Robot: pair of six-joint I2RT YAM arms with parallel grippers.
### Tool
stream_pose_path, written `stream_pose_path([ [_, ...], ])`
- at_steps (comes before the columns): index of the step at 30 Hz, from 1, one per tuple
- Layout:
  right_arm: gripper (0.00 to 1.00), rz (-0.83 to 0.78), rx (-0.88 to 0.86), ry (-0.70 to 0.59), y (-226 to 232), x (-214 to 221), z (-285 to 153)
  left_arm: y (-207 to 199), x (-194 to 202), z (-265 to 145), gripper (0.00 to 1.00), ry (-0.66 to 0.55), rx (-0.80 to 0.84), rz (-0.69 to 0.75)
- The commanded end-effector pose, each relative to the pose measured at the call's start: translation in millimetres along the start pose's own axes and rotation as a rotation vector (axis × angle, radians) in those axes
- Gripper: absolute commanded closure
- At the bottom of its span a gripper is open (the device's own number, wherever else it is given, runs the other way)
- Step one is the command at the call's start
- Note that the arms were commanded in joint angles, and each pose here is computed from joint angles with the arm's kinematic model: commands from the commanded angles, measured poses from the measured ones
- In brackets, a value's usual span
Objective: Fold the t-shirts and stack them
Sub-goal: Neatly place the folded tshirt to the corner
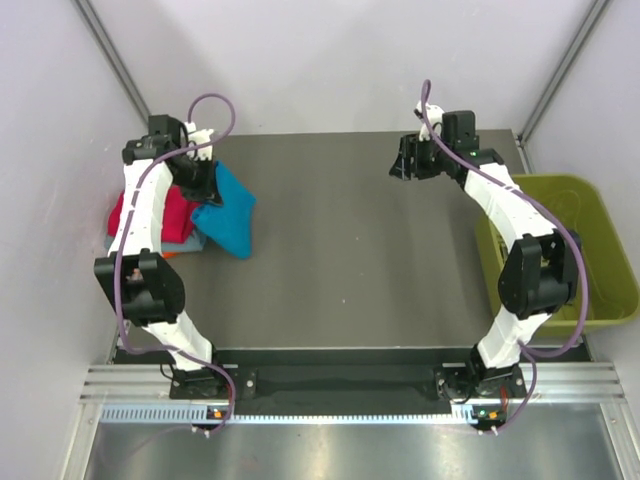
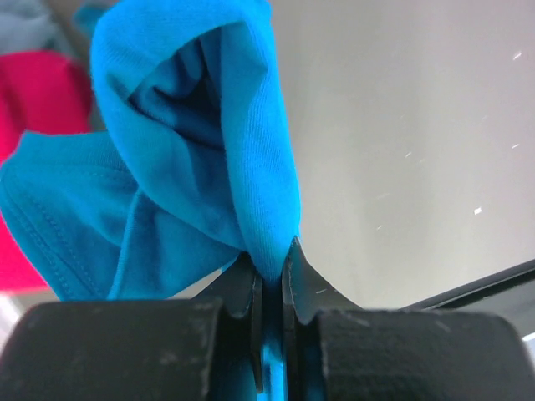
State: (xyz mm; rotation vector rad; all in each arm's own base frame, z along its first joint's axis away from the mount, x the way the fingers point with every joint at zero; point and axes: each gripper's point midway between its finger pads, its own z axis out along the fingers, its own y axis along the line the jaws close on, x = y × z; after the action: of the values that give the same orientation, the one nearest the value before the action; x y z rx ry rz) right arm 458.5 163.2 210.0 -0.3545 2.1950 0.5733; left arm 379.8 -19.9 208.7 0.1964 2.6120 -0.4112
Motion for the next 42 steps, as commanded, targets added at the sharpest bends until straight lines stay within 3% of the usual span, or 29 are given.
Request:
stream_pose_path([
  [1, 0.39, 0.005, -0.050, -0.084, 18.1, -19.8, -22.6, 17.4, 13.0, -27.6, 1.00, 0.013, -0.089, 0.048],
  [15, 0.39, 0.027, -0.074, -0.114, 24.6, -19.3, -27.1, 58.9, -49.0, -93.7, 1.00, -0.112, -0.331, 0.129],
  [29, 0.39, 0.047, -0.072, -0.094, 21.5, -8.5, -20.3, 75.9, -36.1, -109.3, 1.00, -0.060, -0.440, 0.192],
  [34, 0.39, 0.047, -0.073, -0.092, 21.8, -6.9, -19.2, 96.4, -30.1, -117.5, 1.00, -0.031, -0.548, 0.229],
  [42, 0.39, 0.052, -0.074, -0.084, 21.0, -2.1, -17.4, 106.9, -38.2, -125.5, 1.00, -0.061, -0.598, 0.213],
])
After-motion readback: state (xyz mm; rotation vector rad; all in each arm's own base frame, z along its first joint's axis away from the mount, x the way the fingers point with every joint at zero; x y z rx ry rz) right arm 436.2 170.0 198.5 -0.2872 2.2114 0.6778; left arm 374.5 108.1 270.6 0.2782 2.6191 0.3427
